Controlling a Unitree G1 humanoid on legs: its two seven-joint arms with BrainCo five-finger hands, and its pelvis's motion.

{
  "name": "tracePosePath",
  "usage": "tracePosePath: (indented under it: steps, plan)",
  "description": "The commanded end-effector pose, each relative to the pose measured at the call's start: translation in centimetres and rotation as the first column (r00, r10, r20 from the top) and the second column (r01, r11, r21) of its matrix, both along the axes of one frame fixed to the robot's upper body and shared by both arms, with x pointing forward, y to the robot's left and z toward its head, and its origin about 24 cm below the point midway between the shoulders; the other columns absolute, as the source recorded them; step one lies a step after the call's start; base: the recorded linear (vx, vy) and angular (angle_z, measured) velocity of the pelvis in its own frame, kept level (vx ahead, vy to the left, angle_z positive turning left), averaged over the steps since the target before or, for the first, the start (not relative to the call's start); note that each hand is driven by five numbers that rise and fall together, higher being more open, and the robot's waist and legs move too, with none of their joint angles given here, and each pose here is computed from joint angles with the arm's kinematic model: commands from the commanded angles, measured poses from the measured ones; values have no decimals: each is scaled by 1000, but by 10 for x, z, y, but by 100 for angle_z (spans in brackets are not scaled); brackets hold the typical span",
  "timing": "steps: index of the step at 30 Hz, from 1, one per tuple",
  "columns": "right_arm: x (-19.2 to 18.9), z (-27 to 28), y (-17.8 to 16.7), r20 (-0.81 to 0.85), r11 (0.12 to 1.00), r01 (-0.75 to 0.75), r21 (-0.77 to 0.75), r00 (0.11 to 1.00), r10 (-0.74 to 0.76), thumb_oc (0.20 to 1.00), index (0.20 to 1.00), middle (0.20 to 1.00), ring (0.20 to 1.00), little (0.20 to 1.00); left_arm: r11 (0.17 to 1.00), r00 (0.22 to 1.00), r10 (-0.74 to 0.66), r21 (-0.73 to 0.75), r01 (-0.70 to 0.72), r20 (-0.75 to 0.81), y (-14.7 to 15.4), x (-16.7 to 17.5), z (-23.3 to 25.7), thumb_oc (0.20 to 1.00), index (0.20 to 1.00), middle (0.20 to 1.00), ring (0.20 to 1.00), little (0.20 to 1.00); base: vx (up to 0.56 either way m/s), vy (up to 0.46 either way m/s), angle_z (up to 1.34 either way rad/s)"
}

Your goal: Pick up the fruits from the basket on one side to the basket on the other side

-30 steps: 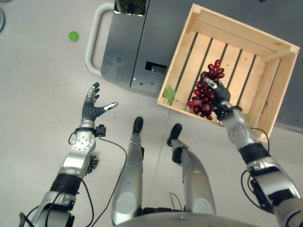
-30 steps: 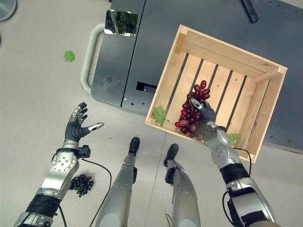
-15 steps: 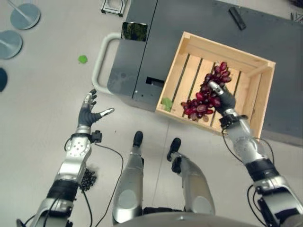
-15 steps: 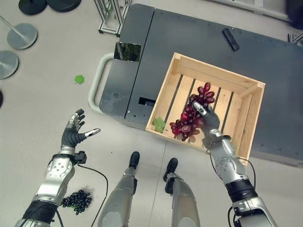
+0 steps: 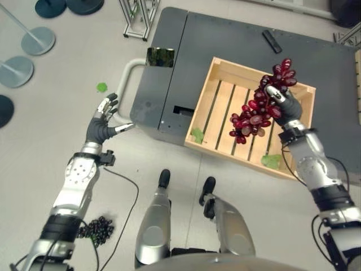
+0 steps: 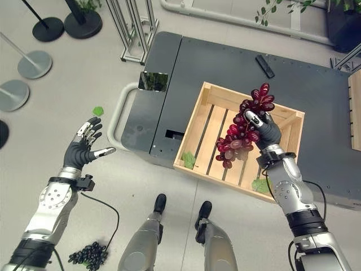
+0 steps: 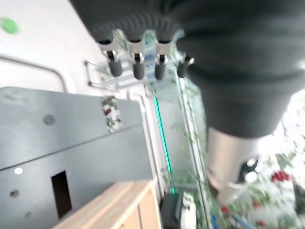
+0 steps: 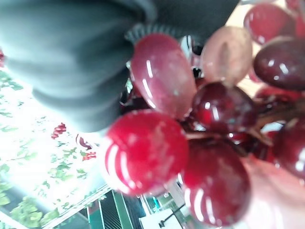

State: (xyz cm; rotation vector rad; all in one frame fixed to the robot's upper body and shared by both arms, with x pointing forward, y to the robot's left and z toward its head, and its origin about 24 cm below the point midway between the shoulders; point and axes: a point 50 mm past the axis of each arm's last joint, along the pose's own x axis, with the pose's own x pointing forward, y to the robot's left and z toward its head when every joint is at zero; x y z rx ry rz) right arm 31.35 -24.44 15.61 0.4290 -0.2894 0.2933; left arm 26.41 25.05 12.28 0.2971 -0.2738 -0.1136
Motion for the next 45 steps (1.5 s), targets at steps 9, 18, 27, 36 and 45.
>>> tracePosePath:
  steps: [9, 18, 27, 36, 45]
  plan:
    - [-6, 34, 1, 110, 990, -16, -143, 993, 32, 200, 200, 200, 200, 200, 968, 972, -233, 89, 234, -26, -9, -16, 31, 1000, 1000, 1000, 1000, 1000, 43, 8, -7]
    - [-9, 34, 13, 86, 974, -82, -212, 991, 103, 200, 200, 200, 200, 200, 922, 935, -342, 157, 353, -92, -15, -15, 48, 1000, 1000, 1000, 1000, 1000, 36, 3, -13]
    - [-8, 42, 28, 85, 950, -156, -269, 979, 185, 200, 200, 200, 200, 200, 836, 876, -465, 264, 482, -127, -52, 3, 48, 1000, 1000, 1000, 1000, 1000, 31, -2, -6]
    - [-12, 56, 65, 142, 919, -278, -280, 935, 326, 200, 200, 200, 200, 200, 767, 808, -584, 274, 580, -75, -98, 17, 56, 1000, 1000, 1000, 1000, 1000, 7, -3, -2]
    - [-15, 74, 77, 195, 895, -301, -331, 906, 376, 200, 200, 200, 200, 200, 731, 766, -641, 267, 628, -46, -117, 20, 67, 1000, 1000, 1000, 1000, 1000, -5, 1, 0]
